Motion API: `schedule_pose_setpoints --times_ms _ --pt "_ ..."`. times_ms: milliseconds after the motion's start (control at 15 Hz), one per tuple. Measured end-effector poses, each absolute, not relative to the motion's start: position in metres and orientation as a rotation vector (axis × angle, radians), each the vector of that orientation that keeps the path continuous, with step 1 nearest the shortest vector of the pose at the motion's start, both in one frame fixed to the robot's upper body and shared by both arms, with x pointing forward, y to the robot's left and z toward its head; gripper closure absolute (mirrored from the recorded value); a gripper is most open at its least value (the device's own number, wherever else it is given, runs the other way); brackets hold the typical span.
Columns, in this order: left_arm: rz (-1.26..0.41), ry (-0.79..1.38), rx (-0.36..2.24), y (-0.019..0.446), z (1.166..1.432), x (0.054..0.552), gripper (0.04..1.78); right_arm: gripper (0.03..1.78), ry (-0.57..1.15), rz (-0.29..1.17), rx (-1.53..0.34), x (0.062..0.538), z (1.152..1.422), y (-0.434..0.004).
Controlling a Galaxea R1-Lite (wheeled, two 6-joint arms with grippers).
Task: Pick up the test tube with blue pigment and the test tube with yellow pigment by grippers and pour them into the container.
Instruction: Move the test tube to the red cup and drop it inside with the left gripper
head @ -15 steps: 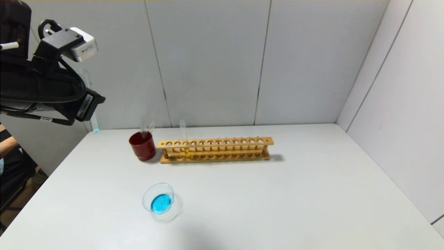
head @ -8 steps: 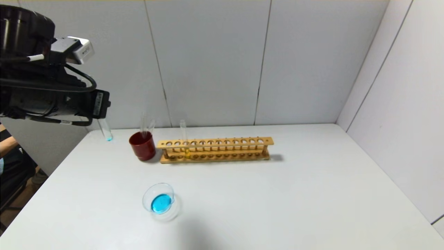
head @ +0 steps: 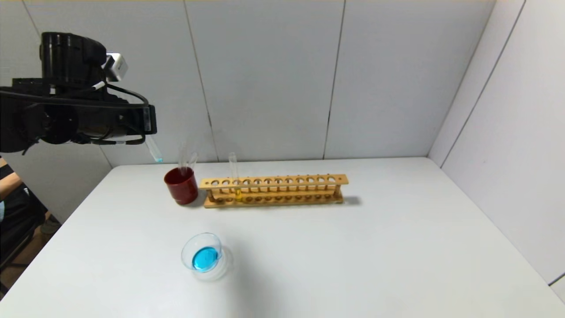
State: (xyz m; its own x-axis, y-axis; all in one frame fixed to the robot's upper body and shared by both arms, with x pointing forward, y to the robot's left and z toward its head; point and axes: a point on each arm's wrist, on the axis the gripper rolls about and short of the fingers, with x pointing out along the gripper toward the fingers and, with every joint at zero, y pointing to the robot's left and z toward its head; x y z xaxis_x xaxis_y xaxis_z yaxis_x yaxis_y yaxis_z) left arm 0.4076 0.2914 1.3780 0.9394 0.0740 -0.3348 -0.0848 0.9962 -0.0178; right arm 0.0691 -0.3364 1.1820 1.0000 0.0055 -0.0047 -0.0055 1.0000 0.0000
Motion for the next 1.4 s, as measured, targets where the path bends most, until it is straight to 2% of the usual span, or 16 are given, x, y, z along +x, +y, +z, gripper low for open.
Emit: schedule_pose_setpoints --times_ms 200,533,800,1400 --pt "0.093 0.303 -0.049 0.292 1.365 0.431 1.48 0.06 0.005 0.006 0.0 0.069 1.182 -0.336" --pt "0.151 0.374 -0.054 0.303 1.333 0.459 1.48 0.06 0.004 0.006 0.0 0.069 1.182 -0.336" --pt "0.195 0.394 -0.082 0.317 1.32 0.472 1.48 0.06 0.005 0.005 0.0 0.069 1.182 -0.336" --pt "0.194 0.398 -0.109 0.317 1.287 0.5 1.48 0.06 0.005 0.005 0.0 0.069 1.182 -0.336"
